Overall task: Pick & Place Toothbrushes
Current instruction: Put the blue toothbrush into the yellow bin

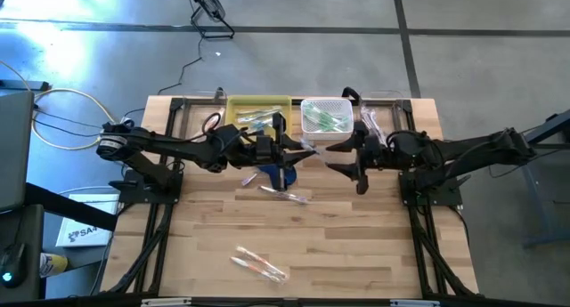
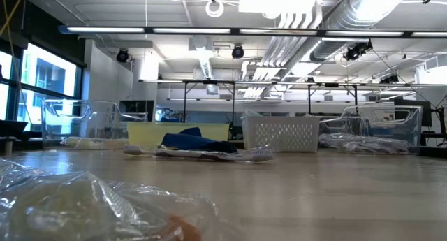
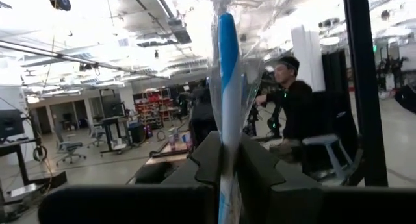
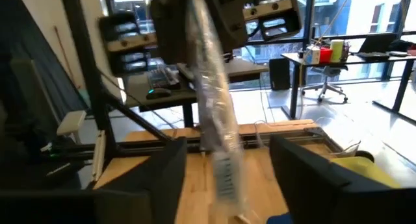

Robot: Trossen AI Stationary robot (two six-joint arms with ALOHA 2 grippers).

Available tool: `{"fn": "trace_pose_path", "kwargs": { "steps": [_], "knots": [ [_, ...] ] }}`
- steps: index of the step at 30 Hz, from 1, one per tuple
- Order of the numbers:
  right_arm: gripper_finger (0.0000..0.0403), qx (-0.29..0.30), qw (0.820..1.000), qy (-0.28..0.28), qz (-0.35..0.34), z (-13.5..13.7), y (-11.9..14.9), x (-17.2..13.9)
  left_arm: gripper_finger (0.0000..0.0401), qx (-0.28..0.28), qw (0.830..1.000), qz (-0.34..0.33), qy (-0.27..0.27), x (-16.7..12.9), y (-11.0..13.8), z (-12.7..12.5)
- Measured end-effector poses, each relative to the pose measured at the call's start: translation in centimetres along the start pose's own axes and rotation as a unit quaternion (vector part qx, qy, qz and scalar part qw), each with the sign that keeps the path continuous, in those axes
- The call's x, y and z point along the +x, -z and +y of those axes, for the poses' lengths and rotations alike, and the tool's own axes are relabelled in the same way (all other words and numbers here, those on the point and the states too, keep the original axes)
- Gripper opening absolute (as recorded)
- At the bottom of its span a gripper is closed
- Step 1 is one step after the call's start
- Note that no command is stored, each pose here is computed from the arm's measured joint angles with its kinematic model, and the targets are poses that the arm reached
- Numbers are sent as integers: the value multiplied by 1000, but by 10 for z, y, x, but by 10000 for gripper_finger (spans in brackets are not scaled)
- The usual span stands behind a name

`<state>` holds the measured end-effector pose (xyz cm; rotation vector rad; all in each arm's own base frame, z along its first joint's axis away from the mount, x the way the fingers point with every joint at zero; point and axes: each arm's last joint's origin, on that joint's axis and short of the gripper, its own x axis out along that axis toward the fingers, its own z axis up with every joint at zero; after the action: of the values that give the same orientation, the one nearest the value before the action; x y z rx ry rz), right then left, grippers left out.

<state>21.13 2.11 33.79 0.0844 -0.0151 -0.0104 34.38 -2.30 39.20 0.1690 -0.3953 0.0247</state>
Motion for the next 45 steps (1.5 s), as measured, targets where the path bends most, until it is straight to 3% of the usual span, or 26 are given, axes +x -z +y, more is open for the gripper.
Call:
{"fn": "trace_pose_path", "kwargs": {
  "steps": [6, 11, 15, 21, 30, 35, 45],
  "knots": [
    [258, 13, 1000, 2, 11, -2, -8, -27, 26, 16, 999, 40, -1, -10, -10, 13],
    [252, 42, 999, 1, 5, -4, -13, -43, 26, 30, 992, 122, -24, -23, -10, 39],
    [240, 47, 999, 2, 13, -4, -12, -46, 26, 38, 976, 207, -49, -35, 1, 62],
    [234, 44, 998, 5, 36, -4, -7, -40, 26, 33, 938, 333, -93, -52, 26, 94],
    [234, 40, 997, 9, 65, -3, 3, -27, 26, 23, 857, 490, -160, -80, 61, 133],
    [234, 38, 996, 10, 79, -3, 8, -20, 26, 11, 821, 543, -176, -90, 81, 149],
    [234, 54, 995, 13, 85, -2, 10, -17, 26, 2, 771, 607, -190, -95, 132, 169]
  ]
}}
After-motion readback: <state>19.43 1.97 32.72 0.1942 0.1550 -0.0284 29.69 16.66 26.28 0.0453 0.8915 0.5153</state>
